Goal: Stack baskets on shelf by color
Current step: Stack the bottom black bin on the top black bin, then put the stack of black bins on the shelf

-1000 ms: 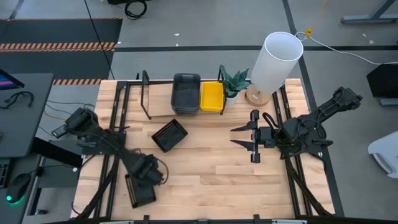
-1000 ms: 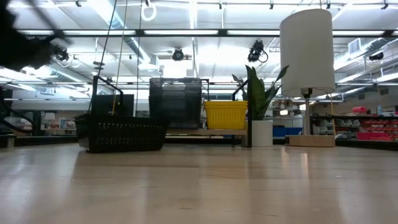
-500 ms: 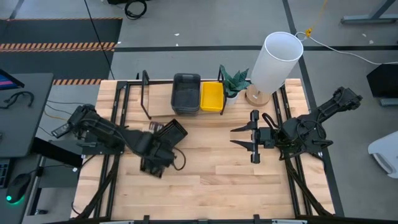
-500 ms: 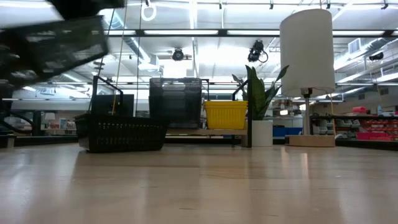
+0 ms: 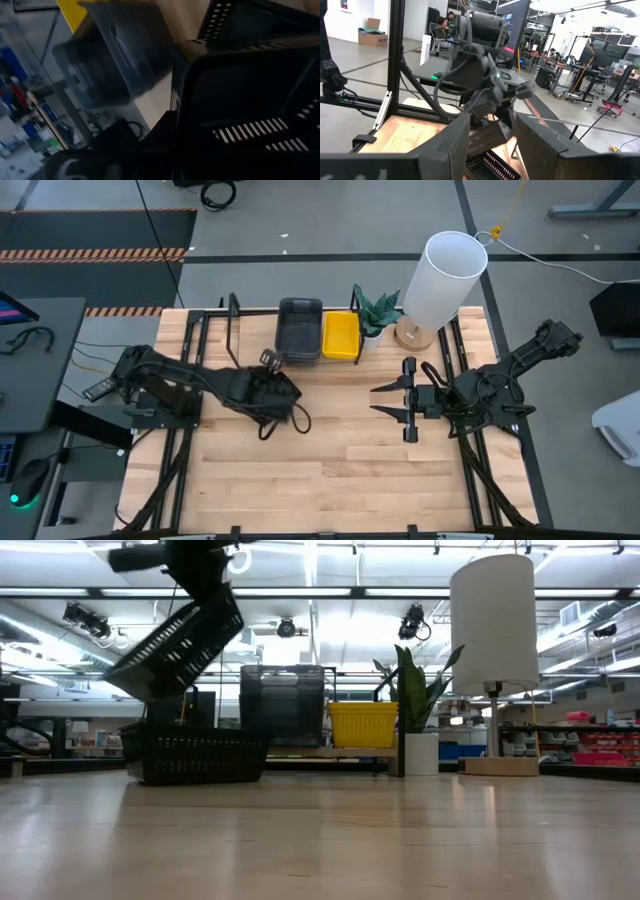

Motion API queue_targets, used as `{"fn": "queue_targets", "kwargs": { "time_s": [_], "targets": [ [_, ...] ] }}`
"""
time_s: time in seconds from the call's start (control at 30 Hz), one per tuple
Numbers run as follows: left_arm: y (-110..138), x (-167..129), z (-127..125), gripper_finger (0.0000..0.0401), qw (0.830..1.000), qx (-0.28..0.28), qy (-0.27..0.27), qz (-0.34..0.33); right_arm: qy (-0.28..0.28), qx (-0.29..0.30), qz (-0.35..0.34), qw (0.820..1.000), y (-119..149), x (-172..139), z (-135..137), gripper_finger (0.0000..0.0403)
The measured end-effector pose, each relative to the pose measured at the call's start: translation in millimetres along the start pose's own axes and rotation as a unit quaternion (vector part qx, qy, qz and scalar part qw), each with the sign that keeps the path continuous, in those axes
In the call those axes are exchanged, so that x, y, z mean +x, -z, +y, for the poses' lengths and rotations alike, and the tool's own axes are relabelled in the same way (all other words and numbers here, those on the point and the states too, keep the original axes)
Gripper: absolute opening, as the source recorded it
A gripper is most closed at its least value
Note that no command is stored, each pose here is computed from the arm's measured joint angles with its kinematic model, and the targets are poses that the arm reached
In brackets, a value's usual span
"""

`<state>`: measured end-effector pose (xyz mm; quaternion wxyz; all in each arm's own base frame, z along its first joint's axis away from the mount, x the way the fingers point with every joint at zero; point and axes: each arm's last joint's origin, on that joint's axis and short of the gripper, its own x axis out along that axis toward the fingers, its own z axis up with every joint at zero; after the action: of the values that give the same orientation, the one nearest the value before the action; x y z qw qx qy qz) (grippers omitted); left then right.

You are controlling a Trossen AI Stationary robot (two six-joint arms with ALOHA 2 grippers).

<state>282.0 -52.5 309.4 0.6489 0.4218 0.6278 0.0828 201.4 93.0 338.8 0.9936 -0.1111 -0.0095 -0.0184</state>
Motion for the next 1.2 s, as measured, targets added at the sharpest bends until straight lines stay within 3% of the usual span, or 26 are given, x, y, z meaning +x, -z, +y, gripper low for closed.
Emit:
{"fn": "queue_targets", "kwargs": {
  "time_s": [0.4, 0.57, 0.67, 0.93, 1.1, 1.2],
  "targets": [
    [-10, 41, -17, 0.0008, 0.988, 0.152, 0.023, -0.023, 0.0, 0.003, 0.0, 1.0, 0, 0, 0, 0.0165],
    [-17, 40, -19, 0.0009, 0.983, 0.136, 0.086, -0.087, 0.0, 0.004, 0.0, 1.0, 0, 0, 0, 0.0165],
    [-18, 40, -20, 0.002, 0.982, 0.132, 0.097, -0.096, 0.0, 0.004, 0.0, 1.0, 0, 0, 0, 0.0165],
    [-19, 39, -21, 0.0118, 0.985, 0.099, 0.099, -0.1, 0.0, 0.004, 0.0, 1.0, 0, 0, 0, 0.0165],
    [-21, 34, -22, 0.0168, 0.988, 0.037, 0.108, -0.102, 0.0, 0.004, 0.0, 1.0, 0, 0, 0, 0.0165],
    [-25, 27, -26, 0.0179, 0.98, -0.019, 0.155, -0.126, 0.0, 0.004, 0.0, 1.0, 0, 0, 0, 0.0165]
  ]
}}
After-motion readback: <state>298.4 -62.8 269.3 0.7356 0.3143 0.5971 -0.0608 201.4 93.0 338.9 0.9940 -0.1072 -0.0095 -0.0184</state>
